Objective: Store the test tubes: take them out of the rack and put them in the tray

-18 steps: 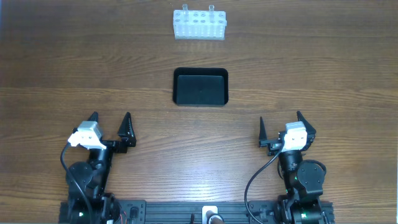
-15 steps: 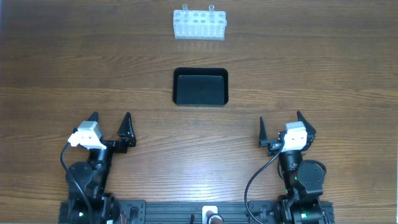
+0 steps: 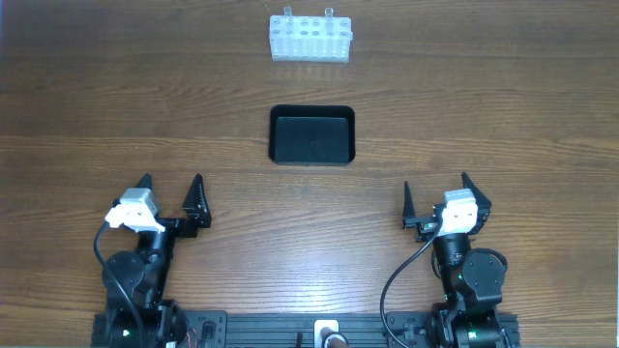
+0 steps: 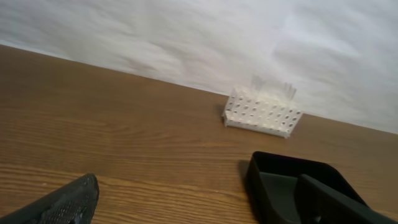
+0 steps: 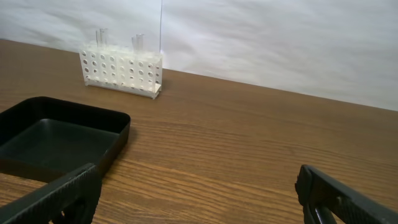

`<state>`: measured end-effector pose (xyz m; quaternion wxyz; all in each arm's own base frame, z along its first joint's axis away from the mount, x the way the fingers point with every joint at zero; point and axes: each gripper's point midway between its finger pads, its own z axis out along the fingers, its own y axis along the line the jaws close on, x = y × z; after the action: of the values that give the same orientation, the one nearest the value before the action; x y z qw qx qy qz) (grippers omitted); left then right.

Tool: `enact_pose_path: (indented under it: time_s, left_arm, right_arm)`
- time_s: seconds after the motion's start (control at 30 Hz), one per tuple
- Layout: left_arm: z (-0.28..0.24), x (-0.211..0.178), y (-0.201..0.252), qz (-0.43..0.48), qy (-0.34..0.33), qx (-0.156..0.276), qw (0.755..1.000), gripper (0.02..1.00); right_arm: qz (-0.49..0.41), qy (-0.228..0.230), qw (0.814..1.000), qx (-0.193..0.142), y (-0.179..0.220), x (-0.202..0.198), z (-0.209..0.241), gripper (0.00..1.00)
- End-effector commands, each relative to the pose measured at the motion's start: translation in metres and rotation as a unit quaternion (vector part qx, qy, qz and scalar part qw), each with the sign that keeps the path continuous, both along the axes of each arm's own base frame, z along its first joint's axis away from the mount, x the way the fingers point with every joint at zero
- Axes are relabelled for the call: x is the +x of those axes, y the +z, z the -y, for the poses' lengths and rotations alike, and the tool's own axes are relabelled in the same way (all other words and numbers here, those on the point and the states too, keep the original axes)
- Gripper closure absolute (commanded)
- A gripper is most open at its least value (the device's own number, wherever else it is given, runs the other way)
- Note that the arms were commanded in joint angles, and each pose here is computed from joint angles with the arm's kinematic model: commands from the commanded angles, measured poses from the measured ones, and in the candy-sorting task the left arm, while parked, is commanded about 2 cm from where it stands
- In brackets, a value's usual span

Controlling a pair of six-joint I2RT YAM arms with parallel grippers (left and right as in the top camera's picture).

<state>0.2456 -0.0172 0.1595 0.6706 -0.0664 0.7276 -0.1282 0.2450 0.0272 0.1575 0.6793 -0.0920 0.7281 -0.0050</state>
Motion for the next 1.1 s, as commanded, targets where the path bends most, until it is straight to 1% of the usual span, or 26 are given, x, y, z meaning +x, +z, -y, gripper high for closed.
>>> enact_pose_path:
  time_s: [0.03,0.07,0.27,0.73,0.93,1.1]
  left_arm:
    - [-0.014,0.001,-0.003,-0.004,0.04,0.005,0.999,0.018]
    - [-0.016,0.001,-0.003,-0.004,0.046,0.008,0.999,0.018]
    - [-0.018,0.001,-0.003,0.0,0.046,0.072,0.996,0.018]
    - [-0.02,0.002,0.0,0.004,0.053,0.077,0.996,0.018]
    - [-0.016,0.016,0.013,0.026,0.043,0.075,0.996,0.018]
    - [-0.006,0.034,0.03,0.065,0.027,0.072,0.995,0.018]
  right_arm:
    - [-0.002,0.005,1.0,-0.002,-0.003,0.0,-0.002,0.009]
    - [-0.002,0.005,1.0,-0.002,-0.003,0.0,-0.002,0.009]
    - [-0.002,0.005,1.0,-0.002,-0.003,0.0,-0.002,0.009]
    - [-0.002,0.005,1.0,-0.002,-0.003,0.0,-0.002,0.009]
    - [-0.002,0.005,1.0,-0.002,-0.003,0.0,-0.002,0.007]
    - [-0.002,0.005,1.0,-0.002,-0.003,0.0,-0.002,0.007]
